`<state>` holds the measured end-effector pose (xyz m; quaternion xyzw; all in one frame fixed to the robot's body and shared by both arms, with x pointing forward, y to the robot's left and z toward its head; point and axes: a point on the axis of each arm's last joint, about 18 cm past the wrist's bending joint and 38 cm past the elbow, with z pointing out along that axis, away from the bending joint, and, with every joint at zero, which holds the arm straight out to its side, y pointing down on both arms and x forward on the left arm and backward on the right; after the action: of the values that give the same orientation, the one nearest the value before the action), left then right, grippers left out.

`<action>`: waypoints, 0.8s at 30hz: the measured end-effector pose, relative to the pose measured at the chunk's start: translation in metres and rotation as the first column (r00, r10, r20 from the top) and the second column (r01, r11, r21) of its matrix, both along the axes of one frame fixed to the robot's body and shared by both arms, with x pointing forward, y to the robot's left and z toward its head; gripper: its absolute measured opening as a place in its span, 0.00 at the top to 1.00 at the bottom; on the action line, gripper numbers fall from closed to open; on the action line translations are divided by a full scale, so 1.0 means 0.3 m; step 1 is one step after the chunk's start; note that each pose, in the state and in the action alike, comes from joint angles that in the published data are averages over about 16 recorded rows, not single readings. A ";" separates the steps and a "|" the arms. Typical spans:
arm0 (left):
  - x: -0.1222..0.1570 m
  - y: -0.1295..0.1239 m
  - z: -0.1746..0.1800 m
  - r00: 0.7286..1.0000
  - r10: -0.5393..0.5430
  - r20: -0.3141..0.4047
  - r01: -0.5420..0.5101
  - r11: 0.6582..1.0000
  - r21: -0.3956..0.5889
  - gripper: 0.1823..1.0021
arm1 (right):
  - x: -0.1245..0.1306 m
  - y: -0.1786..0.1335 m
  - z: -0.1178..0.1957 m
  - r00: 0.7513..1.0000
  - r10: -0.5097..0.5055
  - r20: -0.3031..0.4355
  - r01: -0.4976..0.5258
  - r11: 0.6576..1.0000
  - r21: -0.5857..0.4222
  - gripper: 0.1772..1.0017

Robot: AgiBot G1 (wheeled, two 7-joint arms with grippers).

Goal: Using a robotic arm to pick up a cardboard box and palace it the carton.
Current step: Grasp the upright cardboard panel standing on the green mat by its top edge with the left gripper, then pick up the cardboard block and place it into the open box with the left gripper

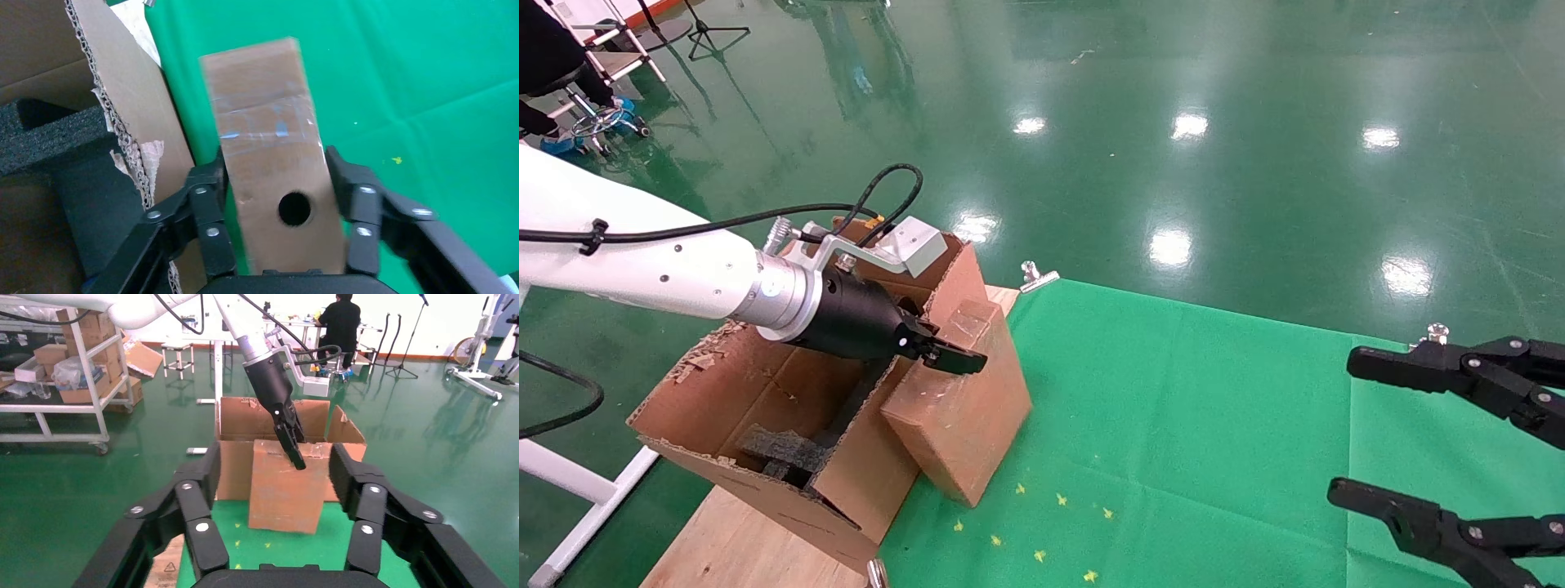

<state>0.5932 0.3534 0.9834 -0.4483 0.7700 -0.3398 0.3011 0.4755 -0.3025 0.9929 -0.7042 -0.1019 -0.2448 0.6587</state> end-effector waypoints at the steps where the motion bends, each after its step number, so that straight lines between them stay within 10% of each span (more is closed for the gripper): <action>1: -0.001 0.000 0.004 1.000 -0.004 0.003 0.004 1.000 0.001 0.43 | 0.000 0.000 0.000 1.000 0.000 0.000 0.000 1.000 0.000 0.52; 13: -0.099 0.072 0.236 0.977 -0.142 0.162 0.141 0.990 0.017 0.67 | 0.000 0.000 0.000 1.000 0.000 0.000 0.000 1.000 0.000 0.20; 24: -0.264 0.349 0.525 0.913 -0.100 0.396 0.074 0.994 0.080 0.73 | 0.000 0.000 0.000 1.000 0.000 0.000 0.000 1.000 0.000 0.04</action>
<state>0.5140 0.4581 1.1410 -0.3251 0.7220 -0.4125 0.4504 0.4756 -0.3026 0.9929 -0.7041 -0.1019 -0.2448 0.6587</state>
